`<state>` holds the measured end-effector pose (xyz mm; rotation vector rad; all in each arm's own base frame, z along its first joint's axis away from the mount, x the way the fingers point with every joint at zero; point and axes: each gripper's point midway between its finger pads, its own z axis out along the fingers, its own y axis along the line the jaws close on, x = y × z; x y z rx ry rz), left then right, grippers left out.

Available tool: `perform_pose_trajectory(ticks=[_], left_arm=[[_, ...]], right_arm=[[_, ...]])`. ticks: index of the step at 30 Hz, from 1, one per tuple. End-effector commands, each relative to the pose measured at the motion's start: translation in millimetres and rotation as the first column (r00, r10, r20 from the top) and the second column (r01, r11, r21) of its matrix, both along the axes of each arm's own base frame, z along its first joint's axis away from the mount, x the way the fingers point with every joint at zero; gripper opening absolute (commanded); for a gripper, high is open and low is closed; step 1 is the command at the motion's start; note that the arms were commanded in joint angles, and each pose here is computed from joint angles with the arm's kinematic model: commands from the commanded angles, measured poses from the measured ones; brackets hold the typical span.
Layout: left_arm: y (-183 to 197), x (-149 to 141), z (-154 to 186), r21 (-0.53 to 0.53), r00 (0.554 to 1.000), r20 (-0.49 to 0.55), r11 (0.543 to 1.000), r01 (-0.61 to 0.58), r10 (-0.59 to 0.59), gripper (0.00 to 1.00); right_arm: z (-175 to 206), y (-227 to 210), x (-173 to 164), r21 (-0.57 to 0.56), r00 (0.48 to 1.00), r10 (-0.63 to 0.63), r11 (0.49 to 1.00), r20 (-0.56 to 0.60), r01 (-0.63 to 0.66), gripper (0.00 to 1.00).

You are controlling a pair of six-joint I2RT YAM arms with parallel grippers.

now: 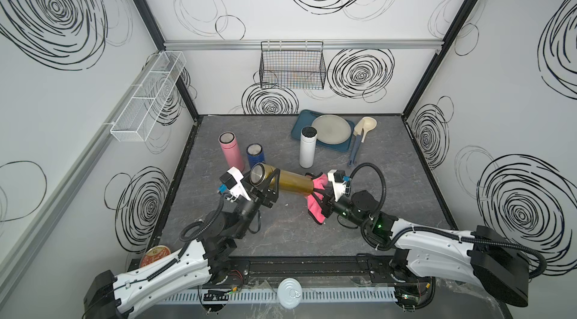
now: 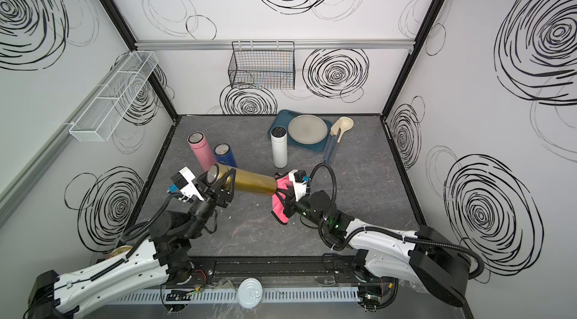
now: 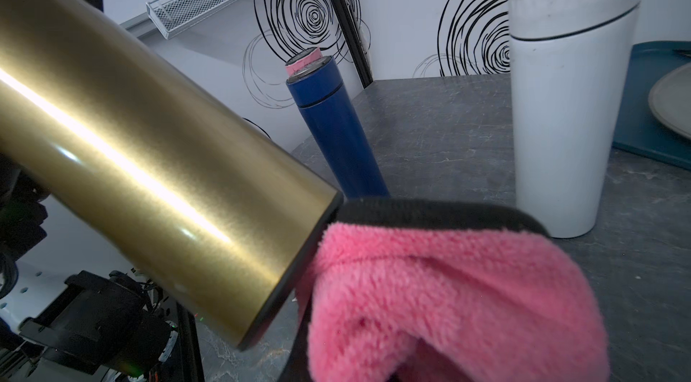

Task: Wipe the surface of the thermos
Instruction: Wipe the dirt from the surface of the thermos.

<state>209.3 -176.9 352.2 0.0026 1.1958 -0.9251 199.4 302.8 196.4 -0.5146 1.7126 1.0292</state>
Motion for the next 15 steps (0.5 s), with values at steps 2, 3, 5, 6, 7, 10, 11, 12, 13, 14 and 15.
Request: perform_pose_trajectory(ticks=[2,3,5,6,7,10,11,12,13,14,15], left_arm=[[9.3,-6.5,35.2,-0.107,0.998,0.057,0.994,0.017,-0.011,0.00],[9.0,-6.4,35.2,-0.107,0.998,0.057,0.994,0.018,-0.012,0.00],[8.6,-6.1,36.2,-0.108,0.998,0.057,0.994,0.019,-0.013,0.00],[8.3,-5.8,36.3,-0.109,0.998,0.055,0.994,0.020,-0.014,0.00],[8.4,-5.8,36.9,-0.110,0.998,0.056,0.994,0.021,-0.015,0.00],[8.7,-5.8,36.9,-0.109,0.998,0.054,0.994,0.021,-0.016,0.00],[9.1,-5.9,36.8,-0.108,0.998,0.054,0.994,0.021,-0.016,0.00],[9.7,-6.2,37.3,-0.111,0.998,0.055,0.994,0.021,-0.015,0.00],[9.7,-6.1,36.6,-0.111,0.998,0.054,0.994,0.021,-0.015,0.00],[9.7,-6.5,37.0,-0.111,0.998,0.055,0.994,0.023,-0.017,0.00],[9.8,-6.0,36.4,-0.109,0.998,0.054,0.994,0.021,-0.015,0.00]], right_arm=[[19.2,15.7,-16.4,0.036,0.995,0.072,0.997,0.067,-0.075,0.00],[19.0,21.4,-20.8,0.026,0.993,0.093,0.995,0.076,-0.095,0.00],[18.2,29.1,-25.8,0.018,0.988,0.132,0.991,0.078,-0.134,0.00],[17.7,32.1,-28.1,0.016,0.985,0.151,0.988,0.078,-0.153,0.00],[17.5,34.6,-30.0,0.012,0.983,0.165,0.986,0.079,-0.167,0.00],[19.5,41.1,-37.4,0.000,0.973,0.209,0.978,0.093,-0.210,0.00],[20.3,42.0,-38.4,-0.005,0.973,0.209,0.978,0.098,-0.210,0.00],[20.8,40.8,-36.7,-0.009,0.976,0.195,0.981,0.101,-0.195,0.00],[21.3,38.5,-34.4,-0.008,0.979,0.177,0.984,0.104,-0.177,0.00],[20.6,31.8,-27.9,-0.005,0.985,0.136,0.991,0.103,-0.136,0.00],[20.6,24.7,-21.0,0.005,0.990,0.103,0.995,0.096,-0.104,0.00]])
